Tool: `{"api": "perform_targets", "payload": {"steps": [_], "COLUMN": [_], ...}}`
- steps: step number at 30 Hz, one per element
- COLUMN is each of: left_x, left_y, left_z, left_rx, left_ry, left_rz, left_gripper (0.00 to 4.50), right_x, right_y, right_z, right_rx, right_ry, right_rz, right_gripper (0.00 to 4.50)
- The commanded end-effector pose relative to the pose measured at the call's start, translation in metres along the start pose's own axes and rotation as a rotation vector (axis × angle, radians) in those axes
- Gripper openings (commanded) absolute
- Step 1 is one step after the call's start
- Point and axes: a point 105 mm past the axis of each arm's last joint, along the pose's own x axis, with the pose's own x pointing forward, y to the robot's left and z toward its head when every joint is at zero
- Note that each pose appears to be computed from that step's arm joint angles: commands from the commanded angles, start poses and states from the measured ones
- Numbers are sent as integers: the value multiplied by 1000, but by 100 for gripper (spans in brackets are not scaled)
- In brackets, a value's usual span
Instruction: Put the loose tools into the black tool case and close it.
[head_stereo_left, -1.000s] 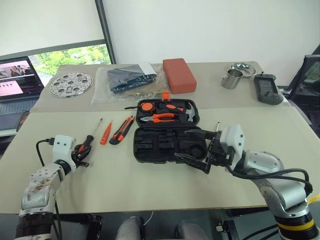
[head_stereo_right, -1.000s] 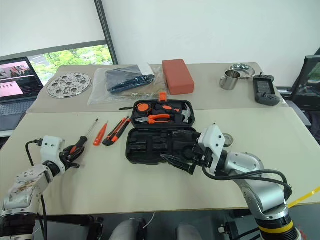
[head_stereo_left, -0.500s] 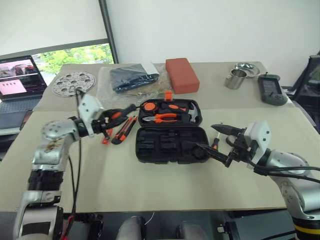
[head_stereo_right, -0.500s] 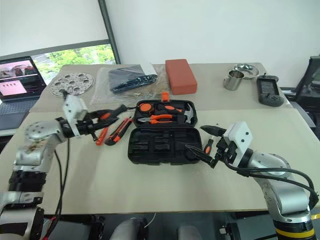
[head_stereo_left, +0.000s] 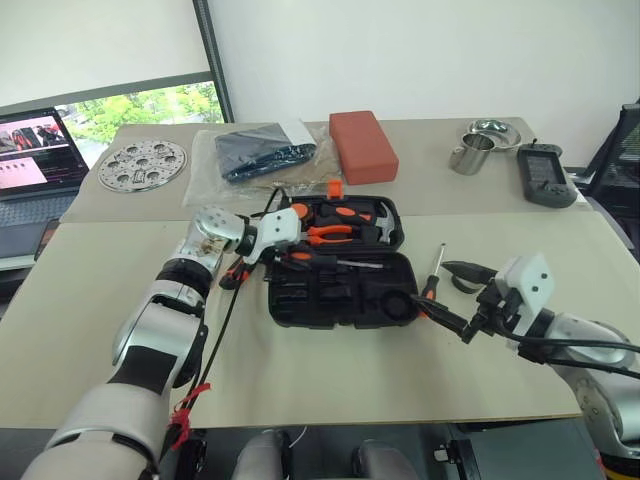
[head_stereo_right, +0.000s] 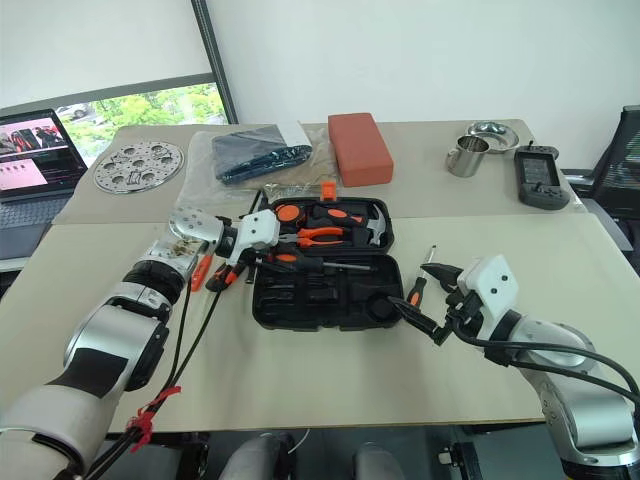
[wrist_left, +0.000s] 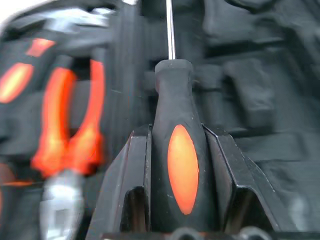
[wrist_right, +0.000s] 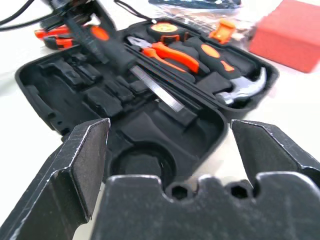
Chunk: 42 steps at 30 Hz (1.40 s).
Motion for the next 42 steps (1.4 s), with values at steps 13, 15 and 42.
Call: {"api": "perform_targets", "payload": {"steps": [13, 15, 42], "left_x": [-3, -5, -8], "left_y": [22, 23, 23], "left_z": [7, 4, -12], "left_rx": [23, 29, 16], "left_ry": [43, 68, 160], "left_rz": [126, 129, 152], "left_gripper": [99, 99, 319], "right_x": [-3, -2, -4], "right_y": [0, 0, -2], "right_z": [13, 14, 12], "right_rx": [-32, -34, -41], "right_ry": [-33, -37, -37], "right_rz": [-28, -29, -42], "right_gripper": [450, 450, 450]}}
